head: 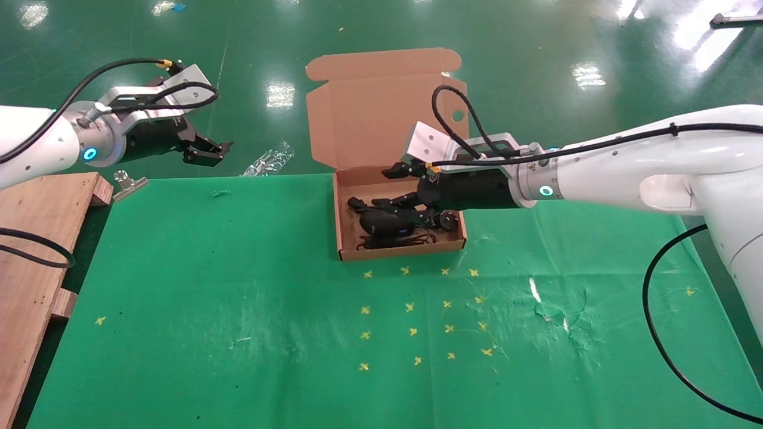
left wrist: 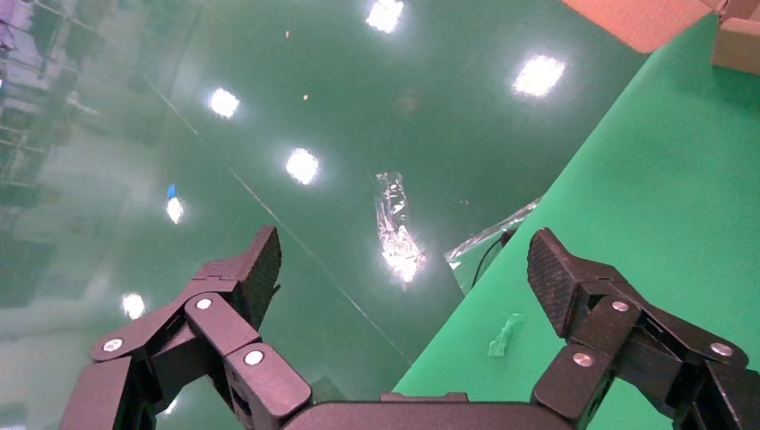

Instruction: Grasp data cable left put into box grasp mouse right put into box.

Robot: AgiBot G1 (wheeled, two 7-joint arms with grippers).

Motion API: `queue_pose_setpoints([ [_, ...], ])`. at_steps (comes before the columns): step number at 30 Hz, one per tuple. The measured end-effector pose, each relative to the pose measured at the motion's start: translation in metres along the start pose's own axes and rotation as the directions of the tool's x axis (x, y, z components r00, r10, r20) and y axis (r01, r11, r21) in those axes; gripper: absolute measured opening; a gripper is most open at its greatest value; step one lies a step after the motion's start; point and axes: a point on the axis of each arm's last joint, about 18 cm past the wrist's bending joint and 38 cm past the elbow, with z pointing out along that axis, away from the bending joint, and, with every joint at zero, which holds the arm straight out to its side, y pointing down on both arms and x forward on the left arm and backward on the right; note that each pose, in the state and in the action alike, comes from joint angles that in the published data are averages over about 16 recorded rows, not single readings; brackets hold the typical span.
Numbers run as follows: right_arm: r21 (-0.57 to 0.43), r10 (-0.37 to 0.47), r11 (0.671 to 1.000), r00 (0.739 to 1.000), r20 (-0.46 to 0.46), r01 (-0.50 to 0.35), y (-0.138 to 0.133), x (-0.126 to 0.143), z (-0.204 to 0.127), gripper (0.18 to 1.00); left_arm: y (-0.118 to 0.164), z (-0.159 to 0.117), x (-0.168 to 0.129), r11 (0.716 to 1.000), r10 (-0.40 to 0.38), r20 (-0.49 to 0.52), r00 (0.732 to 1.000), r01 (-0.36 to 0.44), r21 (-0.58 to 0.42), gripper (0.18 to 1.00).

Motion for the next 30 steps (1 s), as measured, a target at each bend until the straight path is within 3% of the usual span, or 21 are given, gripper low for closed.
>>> queue_pose_setpoints([
  [16, 0.126, 0.087, 0.988, 0.996, -0.003, -0.086, 0.008, -0.008, -0.032, 0.795, 0.0, 0.0, 0.0, 1.0, 0.0, 0.0, 1.0, 0.0, 0.0, 1.001],
  [30, 0.278, 0.166, 0.946, 0.986, 0.025, -0.167, 0.014, -0.027, -0.088, 0.97, 0.0, 0.0, 0.0, 1.0, -0.001, -0.001, 1.0, 0.001, 0.0, 1.001],
])
